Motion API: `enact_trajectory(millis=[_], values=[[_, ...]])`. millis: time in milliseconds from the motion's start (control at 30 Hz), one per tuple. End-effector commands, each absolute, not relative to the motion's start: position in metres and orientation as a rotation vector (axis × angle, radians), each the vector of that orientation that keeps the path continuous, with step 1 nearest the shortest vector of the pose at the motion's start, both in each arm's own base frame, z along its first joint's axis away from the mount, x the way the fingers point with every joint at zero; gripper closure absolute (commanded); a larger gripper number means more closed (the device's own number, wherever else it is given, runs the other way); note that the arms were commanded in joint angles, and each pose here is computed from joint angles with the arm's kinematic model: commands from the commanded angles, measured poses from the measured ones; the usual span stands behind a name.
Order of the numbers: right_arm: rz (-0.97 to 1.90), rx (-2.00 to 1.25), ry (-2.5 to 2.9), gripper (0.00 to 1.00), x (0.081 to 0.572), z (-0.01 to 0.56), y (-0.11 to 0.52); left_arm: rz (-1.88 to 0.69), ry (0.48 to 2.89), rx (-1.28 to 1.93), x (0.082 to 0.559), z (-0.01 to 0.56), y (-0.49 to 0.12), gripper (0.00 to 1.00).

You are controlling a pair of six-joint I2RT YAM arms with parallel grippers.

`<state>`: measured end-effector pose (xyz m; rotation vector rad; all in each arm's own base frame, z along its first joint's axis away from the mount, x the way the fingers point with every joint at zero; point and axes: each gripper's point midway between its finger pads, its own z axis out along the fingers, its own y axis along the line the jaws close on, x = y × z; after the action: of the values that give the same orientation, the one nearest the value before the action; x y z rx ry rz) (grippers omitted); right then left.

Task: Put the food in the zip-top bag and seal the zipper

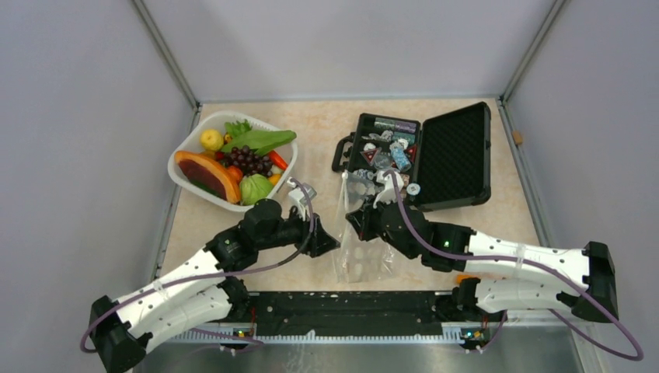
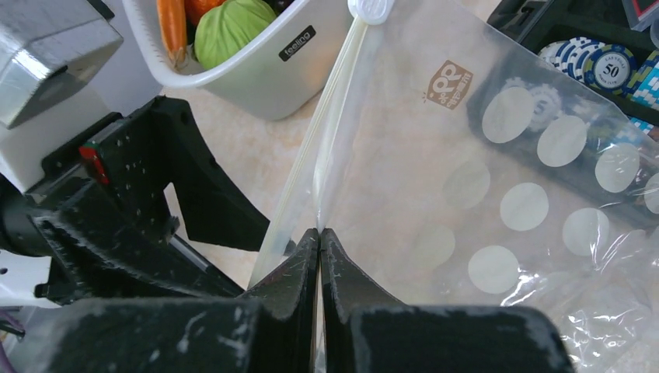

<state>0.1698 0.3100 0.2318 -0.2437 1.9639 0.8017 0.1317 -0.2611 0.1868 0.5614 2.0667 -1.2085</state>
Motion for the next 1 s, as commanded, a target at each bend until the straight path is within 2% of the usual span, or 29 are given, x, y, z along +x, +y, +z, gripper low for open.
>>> enact_trajectory(millis=[0,100,233,333,500,700,867,967], values=[[0.810,-0.183,1.905,1.00,0.179,0.263,0.304,-1.042,1.947,0.483,0.165,0.210,-0.259,0.47],[0.798,-0.159,1.912,1.00,0.180,0.259,0.300,-0.969,1.951,0.500,0.174,0.205,-0.256,0.58],[0.818,-0.132,1.905,1.00,0.180,0.258,0.297,-0.964,1.988,0.538,0.176,0.199,-0.264,0.58],[0.809,-0.105,1.910,1.00,0.181,0.255,0.290,-0.953,1.964,0.514,0.184,0.199,-0.266,0.64],[0.804,-0.084,1.898,1.00,0.183,0.256,0.279,-0.950,1.915,0.586,0.189,0.205,-0.276,0.62],[0.847,-0.099,1.881,1.00,0.189,0.263,0.276,-0.953,1.934,0.694,0.188,0.219,-0.288,0.51],[0.841,-0.164,1.918,1.00,0.191,0.257,0.283,-0.892,1.960,0.649,0.203,0.216,-0.288,0.58],[0.894,-0.188,1.929,1.00,0.185,0.256,0.292,-0.908,1.973,0.616,0.203,0.215,-0.289,0.53]])
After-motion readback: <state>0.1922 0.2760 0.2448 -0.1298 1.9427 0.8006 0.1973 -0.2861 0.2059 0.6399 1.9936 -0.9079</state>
